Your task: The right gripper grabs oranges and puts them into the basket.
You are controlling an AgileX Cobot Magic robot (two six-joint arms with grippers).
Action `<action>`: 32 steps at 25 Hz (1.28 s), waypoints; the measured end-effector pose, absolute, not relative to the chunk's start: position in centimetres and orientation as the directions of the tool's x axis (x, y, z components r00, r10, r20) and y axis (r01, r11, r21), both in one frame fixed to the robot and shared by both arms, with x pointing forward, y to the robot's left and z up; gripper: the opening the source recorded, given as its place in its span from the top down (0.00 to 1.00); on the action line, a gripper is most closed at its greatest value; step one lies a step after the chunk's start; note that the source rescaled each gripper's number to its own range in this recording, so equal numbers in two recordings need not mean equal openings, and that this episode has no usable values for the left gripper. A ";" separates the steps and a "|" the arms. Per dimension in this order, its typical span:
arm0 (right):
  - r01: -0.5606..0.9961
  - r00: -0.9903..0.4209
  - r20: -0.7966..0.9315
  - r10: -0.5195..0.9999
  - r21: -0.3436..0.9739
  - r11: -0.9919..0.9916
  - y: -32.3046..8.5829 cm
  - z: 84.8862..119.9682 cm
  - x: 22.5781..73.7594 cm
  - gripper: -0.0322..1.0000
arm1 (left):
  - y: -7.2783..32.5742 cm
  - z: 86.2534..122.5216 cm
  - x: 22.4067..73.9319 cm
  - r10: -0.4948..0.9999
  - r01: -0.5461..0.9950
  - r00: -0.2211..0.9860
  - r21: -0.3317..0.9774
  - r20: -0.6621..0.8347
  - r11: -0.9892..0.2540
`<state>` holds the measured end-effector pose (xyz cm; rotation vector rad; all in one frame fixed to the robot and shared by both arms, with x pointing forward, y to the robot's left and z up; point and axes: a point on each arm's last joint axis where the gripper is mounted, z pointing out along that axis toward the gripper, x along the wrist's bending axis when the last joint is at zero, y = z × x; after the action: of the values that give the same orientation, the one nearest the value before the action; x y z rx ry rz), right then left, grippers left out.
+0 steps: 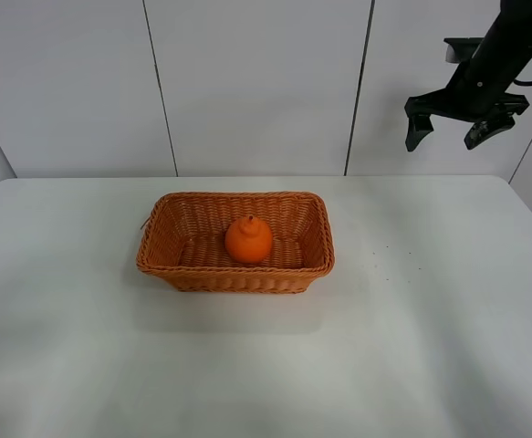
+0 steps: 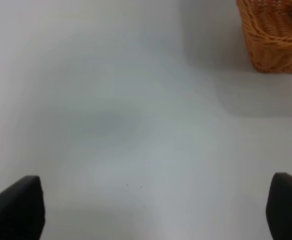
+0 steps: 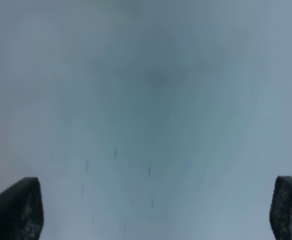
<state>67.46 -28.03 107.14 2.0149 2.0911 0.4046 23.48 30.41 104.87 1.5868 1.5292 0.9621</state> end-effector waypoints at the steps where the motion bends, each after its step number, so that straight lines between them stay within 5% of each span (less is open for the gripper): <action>1: 0.942 -0.044 0.039 0.998 0.334 0.028 -28.1 107.8 66.3 0.00 | 30.4 104.9 23.5 0.999 0.461 0.017 0.886 0.032 -0.037; 14: 0.977 -0.039 0.042 0.998 0.212 0.029 -28.8 106.7 43.4 0.00 | 30.4 104.9 23.5 0.999 0.461 0.017 0.886 0.032 -0.037; 23: 0.823 -0.059 0.030 0.998 0.567 0.032 -29.2 104.0 31.3 0.00 | 30.4 104.9 23.5 0.999 0.461 0.017 0.886 0.032 -0.037; 32: 0.502 -0.067 0.011 0.998 0.865 0.024 -29.5 105.4 24.9 0.00 | 30.4 104.9 23.5 0.999 0.461 0.017 0.886 0.032 -0.037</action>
<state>24.86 -29.51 105.43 1.5481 1.6449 0.9587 23.48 30.41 104.87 1.5868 1.5292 0.9621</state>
